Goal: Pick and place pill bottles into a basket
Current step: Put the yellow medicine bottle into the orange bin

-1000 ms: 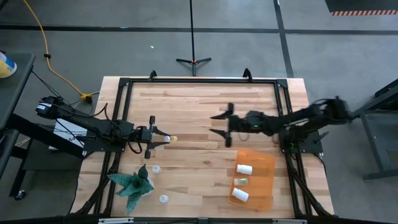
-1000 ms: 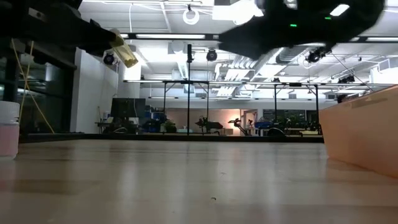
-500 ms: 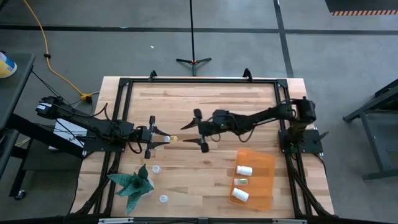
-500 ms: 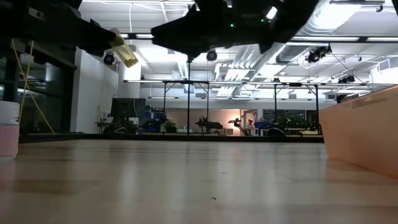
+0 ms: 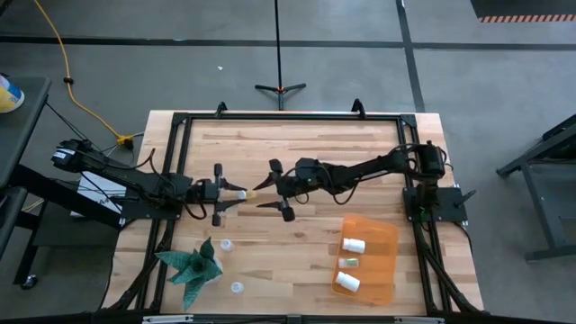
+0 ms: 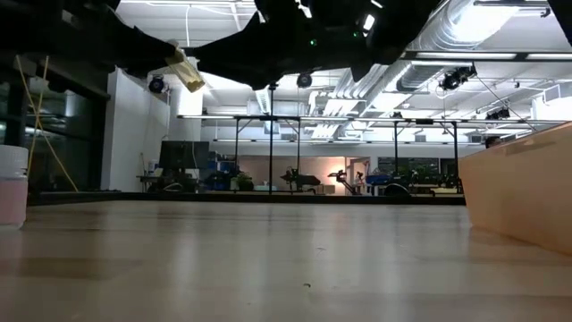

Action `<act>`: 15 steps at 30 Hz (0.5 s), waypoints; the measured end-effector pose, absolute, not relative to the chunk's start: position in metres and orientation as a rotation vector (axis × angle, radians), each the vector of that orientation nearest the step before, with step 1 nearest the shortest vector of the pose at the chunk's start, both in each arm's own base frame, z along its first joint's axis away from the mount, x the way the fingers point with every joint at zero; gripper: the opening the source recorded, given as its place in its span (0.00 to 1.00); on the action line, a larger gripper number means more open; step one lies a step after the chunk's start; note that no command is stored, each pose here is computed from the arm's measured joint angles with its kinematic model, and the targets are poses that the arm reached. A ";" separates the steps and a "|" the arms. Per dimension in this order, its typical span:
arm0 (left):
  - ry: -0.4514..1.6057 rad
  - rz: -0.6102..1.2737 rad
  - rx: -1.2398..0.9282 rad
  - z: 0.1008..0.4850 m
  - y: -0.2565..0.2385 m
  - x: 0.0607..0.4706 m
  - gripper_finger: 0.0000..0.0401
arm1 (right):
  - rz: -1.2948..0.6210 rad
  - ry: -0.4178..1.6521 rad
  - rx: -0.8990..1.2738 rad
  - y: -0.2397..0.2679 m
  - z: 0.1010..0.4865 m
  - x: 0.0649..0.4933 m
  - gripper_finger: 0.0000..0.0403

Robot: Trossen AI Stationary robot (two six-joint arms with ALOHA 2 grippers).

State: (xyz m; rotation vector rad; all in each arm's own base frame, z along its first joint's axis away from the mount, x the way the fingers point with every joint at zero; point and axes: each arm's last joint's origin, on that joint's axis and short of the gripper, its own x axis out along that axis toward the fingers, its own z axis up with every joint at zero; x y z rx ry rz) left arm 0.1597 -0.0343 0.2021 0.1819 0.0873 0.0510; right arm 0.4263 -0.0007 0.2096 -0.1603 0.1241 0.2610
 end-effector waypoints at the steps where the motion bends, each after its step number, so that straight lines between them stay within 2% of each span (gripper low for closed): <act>1: 0.075 0.052 0.178 0.203 -0.034 0.160 0.42 | 0.251 0.125 -0.161 -0.001 0.209 0.427 0.59; 15: 0.002 0.058 0.154 0.210 -0.035 0.161 0.42 | 0.183 0.085 -0.171 -0.003 0.212 0.428 0.59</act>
